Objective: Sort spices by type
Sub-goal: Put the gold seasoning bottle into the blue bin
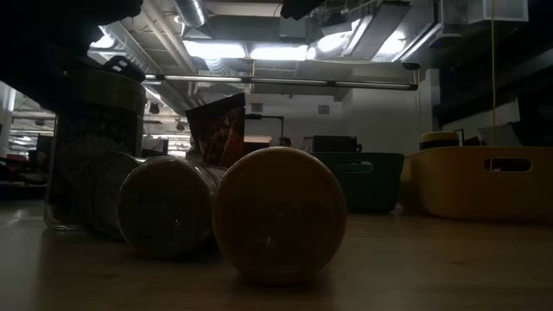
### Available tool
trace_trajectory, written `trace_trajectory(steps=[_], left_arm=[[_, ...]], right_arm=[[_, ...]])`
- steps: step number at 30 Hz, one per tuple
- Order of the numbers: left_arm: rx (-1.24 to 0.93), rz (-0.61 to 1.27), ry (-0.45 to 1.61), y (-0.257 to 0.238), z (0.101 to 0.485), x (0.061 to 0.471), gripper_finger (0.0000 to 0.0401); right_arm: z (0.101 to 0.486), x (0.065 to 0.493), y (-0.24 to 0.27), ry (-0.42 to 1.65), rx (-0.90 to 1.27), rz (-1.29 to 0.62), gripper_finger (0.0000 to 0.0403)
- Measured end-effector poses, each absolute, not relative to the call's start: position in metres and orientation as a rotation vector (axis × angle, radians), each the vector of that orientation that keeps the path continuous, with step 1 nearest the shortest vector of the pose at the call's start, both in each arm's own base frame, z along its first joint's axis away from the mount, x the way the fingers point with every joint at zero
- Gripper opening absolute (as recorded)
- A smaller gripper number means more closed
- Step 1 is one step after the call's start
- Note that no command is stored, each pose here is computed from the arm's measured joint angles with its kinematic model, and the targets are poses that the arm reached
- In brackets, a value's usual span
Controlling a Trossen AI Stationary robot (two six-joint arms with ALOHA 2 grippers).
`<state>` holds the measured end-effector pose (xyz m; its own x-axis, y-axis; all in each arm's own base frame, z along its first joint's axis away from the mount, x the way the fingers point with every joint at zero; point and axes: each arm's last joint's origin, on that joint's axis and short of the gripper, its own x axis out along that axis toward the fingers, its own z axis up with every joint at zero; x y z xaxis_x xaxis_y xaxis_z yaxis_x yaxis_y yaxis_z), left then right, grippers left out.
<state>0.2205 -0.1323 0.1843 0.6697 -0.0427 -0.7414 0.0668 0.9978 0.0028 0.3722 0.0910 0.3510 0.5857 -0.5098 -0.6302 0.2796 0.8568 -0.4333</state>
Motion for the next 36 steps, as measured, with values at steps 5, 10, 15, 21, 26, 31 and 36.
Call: trace_trajectory(steps=[5,10,15,21,26,31,36], left_arm=[[0.031,-0.059,0.834,-0.132,0.184,0.22,0.0363],[0.031,-0.053,0.828,-0.132,0.185,0.221,0.0363],[0.03,-0.059,0.811,-0.133,0.186,0.222,0.0363],[0.031,-0.057,0.811,-0.133,0.186,0.222,0.0363],[0.031,-0.056,0.812,-0.133,0.186,0.222,0.0347],[0.026,-0.055,0.812,-0.133,0.186,0.222,0.0293],[0.022,-0.055,0.81,-0.133,0.187,0.221,0.0261]], right_arm=[[0.351,0.372,0.091,0.826,-0.303,-0.468,0.0287],[0.351,0.372,0.091,0.826,-0.304,-0.468,0.0287],[0.351,0.372,0.091,0.827,-0.304,-0.468,0.0287],[0.35,0.372,0.09,0.837,-0.31,-0.469,0.0287],[0.35,0.369,0.089,0.857,-0.322,-0.469,0.0287],[0.352,0.366,0.088,0.87,-0.328,-0.47,0.0287],[0.35,0.358,0.083,0.937,-0.342,-0.495,0.0287]])
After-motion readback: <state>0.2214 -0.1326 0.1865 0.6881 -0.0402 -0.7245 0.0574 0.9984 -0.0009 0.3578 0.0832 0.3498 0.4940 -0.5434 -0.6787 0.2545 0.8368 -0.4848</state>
